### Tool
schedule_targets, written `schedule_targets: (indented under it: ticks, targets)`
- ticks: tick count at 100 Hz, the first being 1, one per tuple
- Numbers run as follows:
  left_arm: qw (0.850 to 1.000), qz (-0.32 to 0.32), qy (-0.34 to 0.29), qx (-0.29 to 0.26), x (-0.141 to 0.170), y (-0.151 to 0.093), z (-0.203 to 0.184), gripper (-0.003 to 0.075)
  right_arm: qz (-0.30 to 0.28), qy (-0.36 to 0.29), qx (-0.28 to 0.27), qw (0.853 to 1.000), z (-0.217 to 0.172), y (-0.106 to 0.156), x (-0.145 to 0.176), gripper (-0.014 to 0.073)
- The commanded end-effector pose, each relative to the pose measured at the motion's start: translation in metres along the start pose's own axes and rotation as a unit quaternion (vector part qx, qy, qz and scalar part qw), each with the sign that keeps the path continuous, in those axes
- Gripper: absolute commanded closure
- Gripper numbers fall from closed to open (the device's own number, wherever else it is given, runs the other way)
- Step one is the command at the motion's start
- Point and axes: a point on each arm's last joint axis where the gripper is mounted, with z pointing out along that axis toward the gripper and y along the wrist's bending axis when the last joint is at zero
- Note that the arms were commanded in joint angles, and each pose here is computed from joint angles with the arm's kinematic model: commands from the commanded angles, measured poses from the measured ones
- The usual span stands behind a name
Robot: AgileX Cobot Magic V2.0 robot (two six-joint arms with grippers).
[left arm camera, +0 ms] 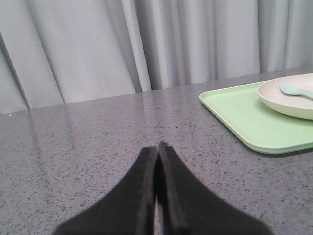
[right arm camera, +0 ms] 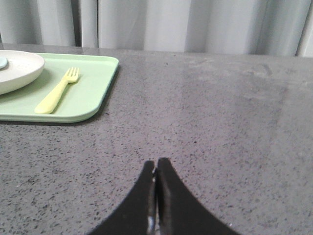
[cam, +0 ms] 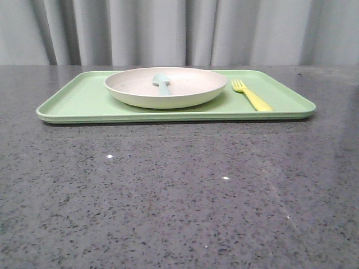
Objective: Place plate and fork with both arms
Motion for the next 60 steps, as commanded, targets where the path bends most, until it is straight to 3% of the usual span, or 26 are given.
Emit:
schedule_targets:
  ticks: [1, 60]
  targets:
    - [0.999, -0.009, -0.049, 0.004, -0.0045, -0.0007, -0.0026, 0.0741, -0.031, -0.069, 0.006, 0.997, -0.0028, -0.0003, -0.0128, 0.0715]
    - [0.999, -0.009, -0.049, 0.004, -0.0045, -0.0007, -0.0026, 0.0741, -0.032, -0.084, 0.005, 0.996, -0.0033, -0.0002, -0.0155, 0.0715]
